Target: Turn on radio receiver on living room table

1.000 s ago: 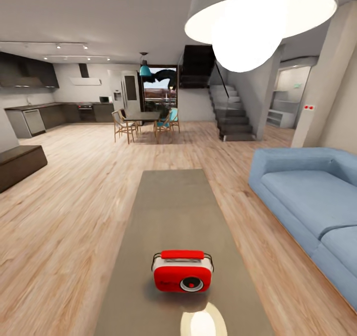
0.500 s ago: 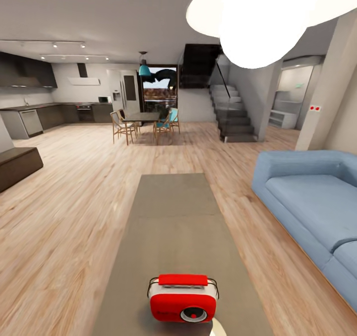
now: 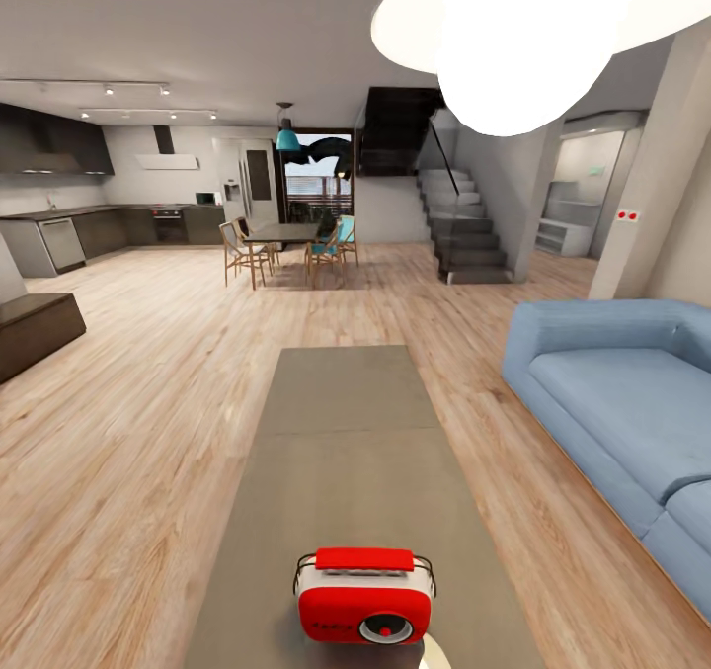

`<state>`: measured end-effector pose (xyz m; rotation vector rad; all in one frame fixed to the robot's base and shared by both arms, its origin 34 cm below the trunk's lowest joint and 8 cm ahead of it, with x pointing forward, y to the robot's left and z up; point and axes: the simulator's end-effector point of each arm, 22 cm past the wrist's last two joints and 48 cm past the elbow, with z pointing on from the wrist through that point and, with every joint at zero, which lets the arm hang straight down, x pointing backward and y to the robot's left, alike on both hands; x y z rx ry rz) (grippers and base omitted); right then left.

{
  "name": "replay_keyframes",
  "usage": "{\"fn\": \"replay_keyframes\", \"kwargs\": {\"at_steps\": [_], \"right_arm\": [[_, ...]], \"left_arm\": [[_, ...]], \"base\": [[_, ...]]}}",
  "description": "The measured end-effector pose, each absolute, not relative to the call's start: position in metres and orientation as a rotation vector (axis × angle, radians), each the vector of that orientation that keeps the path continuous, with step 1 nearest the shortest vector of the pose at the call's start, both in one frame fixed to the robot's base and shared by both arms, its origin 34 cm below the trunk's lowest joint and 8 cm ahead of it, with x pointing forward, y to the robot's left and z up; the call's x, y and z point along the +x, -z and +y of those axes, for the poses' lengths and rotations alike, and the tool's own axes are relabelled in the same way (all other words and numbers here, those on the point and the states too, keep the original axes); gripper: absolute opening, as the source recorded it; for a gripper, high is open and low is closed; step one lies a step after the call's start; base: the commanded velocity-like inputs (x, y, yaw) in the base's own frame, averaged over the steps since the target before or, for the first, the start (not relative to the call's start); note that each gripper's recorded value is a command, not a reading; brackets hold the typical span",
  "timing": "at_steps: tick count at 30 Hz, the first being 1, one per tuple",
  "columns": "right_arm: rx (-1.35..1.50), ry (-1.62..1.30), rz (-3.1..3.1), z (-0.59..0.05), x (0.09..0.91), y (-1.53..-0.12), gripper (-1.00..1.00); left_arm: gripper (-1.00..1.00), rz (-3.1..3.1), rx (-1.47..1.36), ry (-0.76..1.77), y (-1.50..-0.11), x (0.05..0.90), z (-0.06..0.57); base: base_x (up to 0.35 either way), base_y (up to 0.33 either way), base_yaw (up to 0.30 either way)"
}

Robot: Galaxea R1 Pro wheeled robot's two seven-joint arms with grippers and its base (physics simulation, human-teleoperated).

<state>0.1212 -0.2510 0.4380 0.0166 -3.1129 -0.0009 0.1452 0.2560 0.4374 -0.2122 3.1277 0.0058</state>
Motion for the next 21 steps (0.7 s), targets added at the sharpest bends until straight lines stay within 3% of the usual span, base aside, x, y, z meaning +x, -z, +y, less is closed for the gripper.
{"fn": "replay_keyframes", "kwargs": {"at_steps": [21], "right_arm": [[0.012, -0.002, -3.113, -0.2524, 0.1213, -0.4464, 1.0]], "left_arm": [[1.0, 3.129, -0.21, 0.007, -0.4458, 0.1454, 0.2511]], "base": [[0.0, 0.0, 0.0]]}}
